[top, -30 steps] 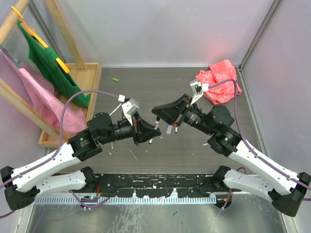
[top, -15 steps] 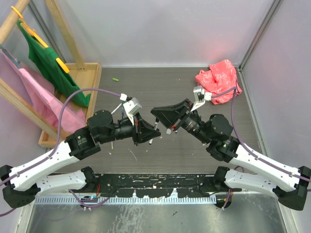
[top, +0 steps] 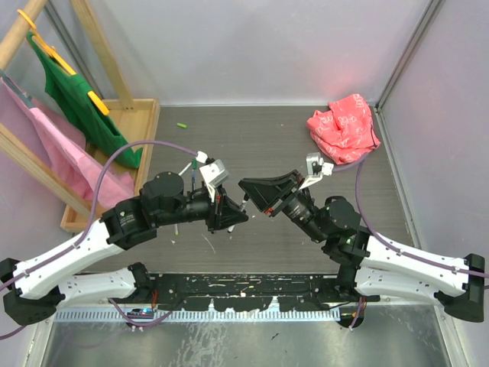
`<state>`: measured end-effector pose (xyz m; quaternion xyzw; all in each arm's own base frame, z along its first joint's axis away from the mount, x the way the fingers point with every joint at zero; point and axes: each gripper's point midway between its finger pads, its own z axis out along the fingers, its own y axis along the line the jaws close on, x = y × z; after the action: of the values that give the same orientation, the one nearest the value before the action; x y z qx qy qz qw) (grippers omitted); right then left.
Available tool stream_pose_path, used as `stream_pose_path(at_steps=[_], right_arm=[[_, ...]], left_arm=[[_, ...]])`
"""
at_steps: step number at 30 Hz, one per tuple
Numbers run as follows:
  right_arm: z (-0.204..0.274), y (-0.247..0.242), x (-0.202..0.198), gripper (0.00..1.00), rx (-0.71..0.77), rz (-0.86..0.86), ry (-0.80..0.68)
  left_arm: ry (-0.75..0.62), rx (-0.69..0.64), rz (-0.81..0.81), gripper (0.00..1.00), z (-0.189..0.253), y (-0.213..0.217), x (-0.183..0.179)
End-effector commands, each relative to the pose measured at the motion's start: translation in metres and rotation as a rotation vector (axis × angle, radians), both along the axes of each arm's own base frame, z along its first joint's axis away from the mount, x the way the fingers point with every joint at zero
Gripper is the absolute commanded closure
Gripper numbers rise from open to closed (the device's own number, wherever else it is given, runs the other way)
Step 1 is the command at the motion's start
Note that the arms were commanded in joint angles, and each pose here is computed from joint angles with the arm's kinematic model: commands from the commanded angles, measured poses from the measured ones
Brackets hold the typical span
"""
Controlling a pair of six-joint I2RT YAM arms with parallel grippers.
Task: Insert the pens into the pen caps
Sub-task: Press the pen cap onto the pen, then place the pen at the center of the board.
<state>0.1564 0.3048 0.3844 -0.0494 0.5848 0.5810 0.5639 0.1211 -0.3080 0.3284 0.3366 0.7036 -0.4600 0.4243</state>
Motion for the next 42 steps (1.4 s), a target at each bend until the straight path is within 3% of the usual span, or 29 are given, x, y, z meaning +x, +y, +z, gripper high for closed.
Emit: stream_pose_path(at_steps=[1, 7, 15, 20, 25, 34, 38, 40, 42], right_arm=[[-0.090, 0.022, -0.043, 1.00, -0.361, 0.201, 0.082], [-0.018, 0.009, -0.021, 0.96, -0.337, 0.055, -0.037], [0.072, -0.020, -0.016, 0.64, -0.199, -0.048, -0.185], [0.095, -0.050, -0.022, 0.49, -0.121, -0.095, -0.261], [0.068, -0.066, -0.019, 0.44, -0.183, -0.124, -0.217], [-0.038, -0.079, -0.005, 0.29, -0.417, -0.191, -0.009], [-0.091, -0.086, 0.006, 0.23, -0.564, -0.269, 0.130], [-0.117, -0.087, 0.009, 0.16, -0.667, -0.293, 0.179], [-0.139, -0.084, 0.009, 0.01, -0.764, -0.291, 0.204]], left_arm=[[-0.299, -0.476, 0.215, 1.00, 0.172, 0.024, 0.036], [-0.280, -0.414, 0.143, 1.00, 0.158, 0.015, 0.027], [-0.255, -0.349, 0.066, 1.00, 0.142, 0.007, 0.017], [-0.242, -0.322, 0.084, 1.00, 0.132, 0.013, 0.017], [-0.221, -0.288, 0.107, 1.00, 0.115, 0.019, 0.018], [-0.191, -0.286, -0.021, 1.00, 0.094, 0.018, -0.008], [-0.168, -0.276, 0.008, 1.00, 0.082, 0.022, -0.005], [-0.141, -0.257, 0.046, 1.00, 0.073, 0.023, 0.000], [-0.102, -0.223, 0.106, 1.00, 0.062, 0.024, 0.010]])
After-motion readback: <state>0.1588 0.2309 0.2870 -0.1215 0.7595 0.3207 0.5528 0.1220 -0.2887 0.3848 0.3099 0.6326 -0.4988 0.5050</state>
